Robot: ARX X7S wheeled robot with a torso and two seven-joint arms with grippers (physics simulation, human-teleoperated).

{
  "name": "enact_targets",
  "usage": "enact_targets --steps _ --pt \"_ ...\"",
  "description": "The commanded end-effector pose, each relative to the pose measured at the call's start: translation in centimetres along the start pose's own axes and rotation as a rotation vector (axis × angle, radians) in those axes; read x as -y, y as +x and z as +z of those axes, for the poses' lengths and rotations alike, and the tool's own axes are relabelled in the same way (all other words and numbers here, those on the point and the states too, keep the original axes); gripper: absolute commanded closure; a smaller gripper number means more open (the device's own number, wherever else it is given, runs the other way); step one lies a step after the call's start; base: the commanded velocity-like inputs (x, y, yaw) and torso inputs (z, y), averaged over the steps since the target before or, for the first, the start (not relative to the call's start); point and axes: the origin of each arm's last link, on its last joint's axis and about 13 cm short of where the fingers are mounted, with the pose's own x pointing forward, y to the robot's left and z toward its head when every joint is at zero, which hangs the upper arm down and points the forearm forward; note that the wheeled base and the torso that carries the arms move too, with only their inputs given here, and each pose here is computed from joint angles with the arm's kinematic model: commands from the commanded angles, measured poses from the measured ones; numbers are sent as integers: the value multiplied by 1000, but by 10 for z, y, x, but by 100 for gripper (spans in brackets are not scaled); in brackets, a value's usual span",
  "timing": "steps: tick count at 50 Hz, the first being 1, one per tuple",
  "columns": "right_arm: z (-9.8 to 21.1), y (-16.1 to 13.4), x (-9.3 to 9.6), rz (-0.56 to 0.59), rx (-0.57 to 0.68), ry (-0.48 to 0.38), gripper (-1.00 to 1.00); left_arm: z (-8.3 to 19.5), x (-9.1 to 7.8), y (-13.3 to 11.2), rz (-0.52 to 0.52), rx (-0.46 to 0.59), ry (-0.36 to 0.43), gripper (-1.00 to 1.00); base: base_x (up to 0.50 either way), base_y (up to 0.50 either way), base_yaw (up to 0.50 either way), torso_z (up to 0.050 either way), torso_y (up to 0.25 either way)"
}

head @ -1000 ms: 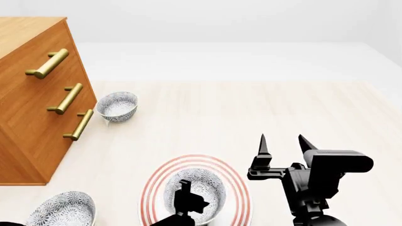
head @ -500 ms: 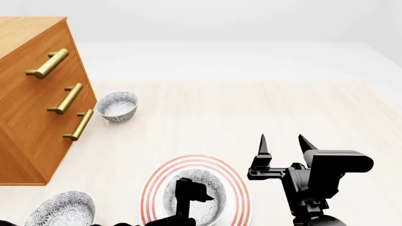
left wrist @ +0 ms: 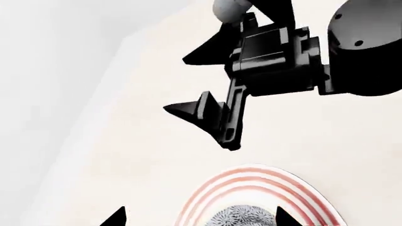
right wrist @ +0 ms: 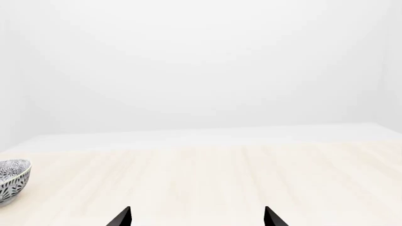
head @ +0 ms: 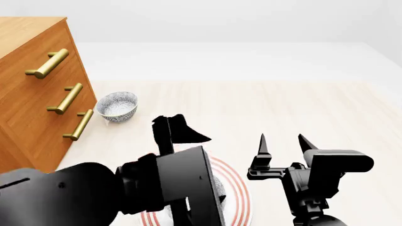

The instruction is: Put the bowl in the middle on the plate.

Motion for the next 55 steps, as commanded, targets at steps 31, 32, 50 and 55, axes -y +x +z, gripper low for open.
enact_targets --steps 31,32,50,55 --pt "74 17 -9 5 259 -225 -100 -72 4 4 1044 448 -801 -100 0 0 0 0 0" --pt "78 18 -10 8 271 -234 -100 -72 3 4 1049 451 -807 -100 0 0 0 0 0" --pt "118 12 -19 34 399 -290 -100 -65 4 3 1052 485 -766 -100 0 0 0 0 0" --pt "124 10 -21 40 420 -289 -100 -62 4 0 1046 497 -761 -100 0 0 0 0 0"
